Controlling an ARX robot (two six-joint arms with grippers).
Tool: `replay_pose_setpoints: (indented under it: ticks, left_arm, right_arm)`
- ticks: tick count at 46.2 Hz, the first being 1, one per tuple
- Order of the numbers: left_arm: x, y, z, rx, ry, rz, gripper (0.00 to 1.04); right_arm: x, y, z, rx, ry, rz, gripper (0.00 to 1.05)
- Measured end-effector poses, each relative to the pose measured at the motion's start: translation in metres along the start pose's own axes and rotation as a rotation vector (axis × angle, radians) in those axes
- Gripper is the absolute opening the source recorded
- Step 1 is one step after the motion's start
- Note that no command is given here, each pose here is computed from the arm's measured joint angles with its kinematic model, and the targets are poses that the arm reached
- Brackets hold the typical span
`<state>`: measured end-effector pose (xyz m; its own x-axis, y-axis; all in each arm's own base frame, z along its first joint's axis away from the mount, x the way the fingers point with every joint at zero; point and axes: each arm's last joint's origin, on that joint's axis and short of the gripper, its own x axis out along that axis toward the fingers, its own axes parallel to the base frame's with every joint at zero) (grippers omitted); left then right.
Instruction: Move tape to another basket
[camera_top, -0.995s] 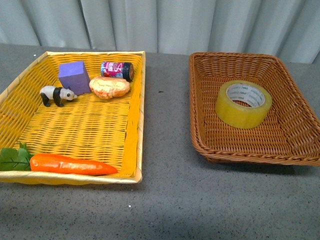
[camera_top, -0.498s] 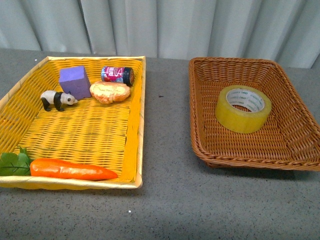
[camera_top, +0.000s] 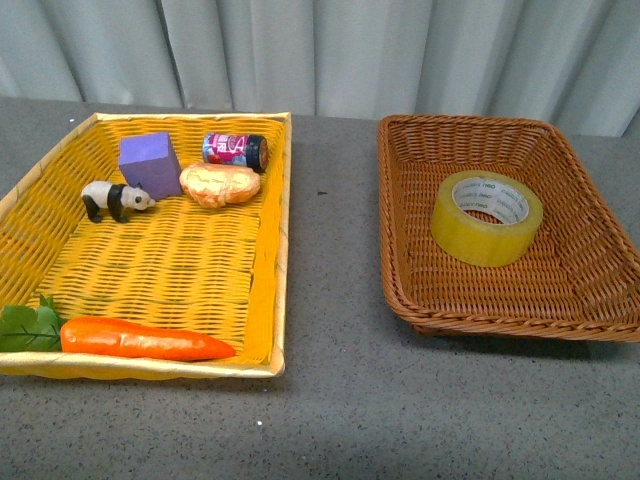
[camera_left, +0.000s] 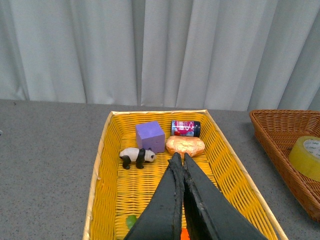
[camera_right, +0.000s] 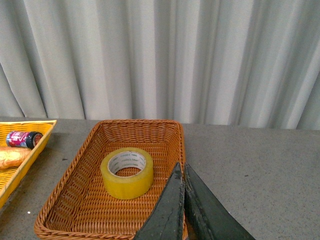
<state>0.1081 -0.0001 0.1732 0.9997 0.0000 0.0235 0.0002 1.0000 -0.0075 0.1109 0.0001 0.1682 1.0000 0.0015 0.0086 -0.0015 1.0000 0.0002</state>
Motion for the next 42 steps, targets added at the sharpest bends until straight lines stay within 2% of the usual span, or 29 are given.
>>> replay_pose_setpoints:
  ticks: [4, 21, 22, 25, 28, 42]
  left_arm:
    - [-0.007, 0.0, -0.004, 0.0, 0.033, -0.002, 0.04]
    - [-0.012, 0.0, -0.003, 0.0, 0.006, -0.002, 0.04]
    - [-0.012, 0.0, -0.003, 0.0, 0.006, -0.002, 0.89]
    - [-0.012, 0.0, -0.003, 0.0, 0.006, -0.002, 0.99]
    - [-0.012, 0.0, -0.003, 0.001, 0.006, -0.002, 0.98]
    - [-0.012, 0.0, -0.003, 0.001, 0.006, -0.002, 0.98]
  right_arm:
    - [-0.001, 0.0, 0.0, 0.0, -0.001, 0.0, 0.01]
    - [-0.013, 0.0, -0.003, 0.0, 0.006, 0.001, 0.01]
    - [-0.013, 0.0, -0.003, -0.001, 0.005, 0.001, 0.75]
    - [-0.013, 0.0, -0.003, -0.001, 0.005, 0.001, 0.86]
    - [-0.013, 0.0, -0.003, -0.001, 0.005, 0.001, 0.97]
    - [-0.013, 0.0, -0.003, 0.0, 0.006, 0.001, 0.96]
